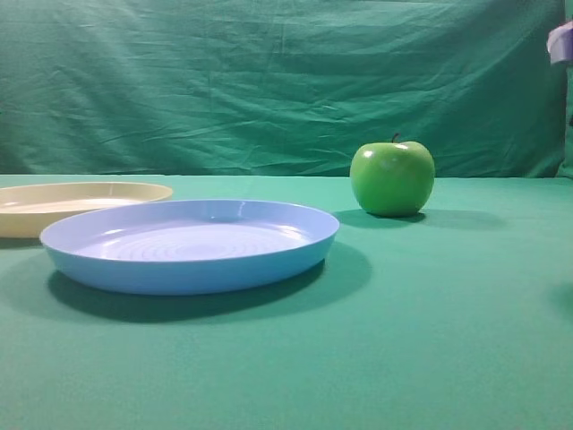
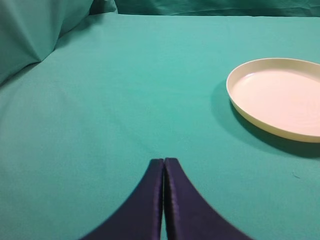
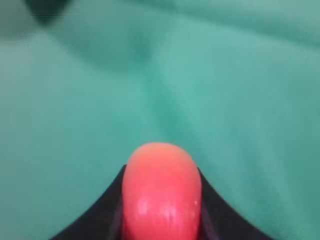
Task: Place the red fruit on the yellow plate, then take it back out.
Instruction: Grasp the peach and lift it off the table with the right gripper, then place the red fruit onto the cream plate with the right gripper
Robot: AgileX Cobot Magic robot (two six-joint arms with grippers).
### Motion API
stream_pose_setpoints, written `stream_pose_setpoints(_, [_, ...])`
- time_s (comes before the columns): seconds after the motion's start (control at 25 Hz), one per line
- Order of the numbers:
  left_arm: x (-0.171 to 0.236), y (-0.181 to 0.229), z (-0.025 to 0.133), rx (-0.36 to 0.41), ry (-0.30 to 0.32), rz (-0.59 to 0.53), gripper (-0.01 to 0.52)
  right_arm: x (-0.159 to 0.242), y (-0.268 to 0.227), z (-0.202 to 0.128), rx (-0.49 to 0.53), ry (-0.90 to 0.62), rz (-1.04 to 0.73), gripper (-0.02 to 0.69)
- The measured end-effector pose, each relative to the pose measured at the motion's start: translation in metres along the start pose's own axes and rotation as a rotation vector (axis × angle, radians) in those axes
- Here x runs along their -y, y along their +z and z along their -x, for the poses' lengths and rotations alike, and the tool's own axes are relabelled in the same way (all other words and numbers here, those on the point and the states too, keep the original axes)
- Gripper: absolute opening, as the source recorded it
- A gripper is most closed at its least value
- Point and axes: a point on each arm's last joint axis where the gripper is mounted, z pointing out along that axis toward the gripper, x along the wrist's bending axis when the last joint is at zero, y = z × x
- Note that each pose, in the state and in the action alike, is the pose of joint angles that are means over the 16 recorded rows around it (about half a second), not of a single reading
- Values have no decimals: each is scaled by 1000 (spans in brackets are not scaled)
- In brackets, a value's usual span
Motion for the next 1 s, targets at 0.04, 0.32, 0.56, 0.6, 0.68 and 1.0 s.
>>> stream_pose_setpoints(0.04, [0, 0, 0, 0, 0, 0, 0, -11, -6, -6, -10, -24, 26, 216])
stream_pose_setpoints(0.32, [0, 0, 0, 0, 0, 0, 0, -78, -29, -68, -103, -215, 178, 206])
stream_pose_setpoints(0.56, [0, 0, 0, 0, 0, 0, 0, -112, -13, -131, -189, -369, 227, 206])
stream_pose_setpoints(0.6, [0, 0, 0, 0, 0, 0, 0, -116, -6, -140, -202, -389, 229, 206])
stream_pose_setpoints(0.68, [0, 0, 0, 0, 0, 0, 0, -123, 8, -159, -225, -428, 234, 206])
stream_pose_setpoints(1.0, [0, 0, 0, 0, 0, 0, 0, -134, 75, -219, -302, -549, 261, 206])
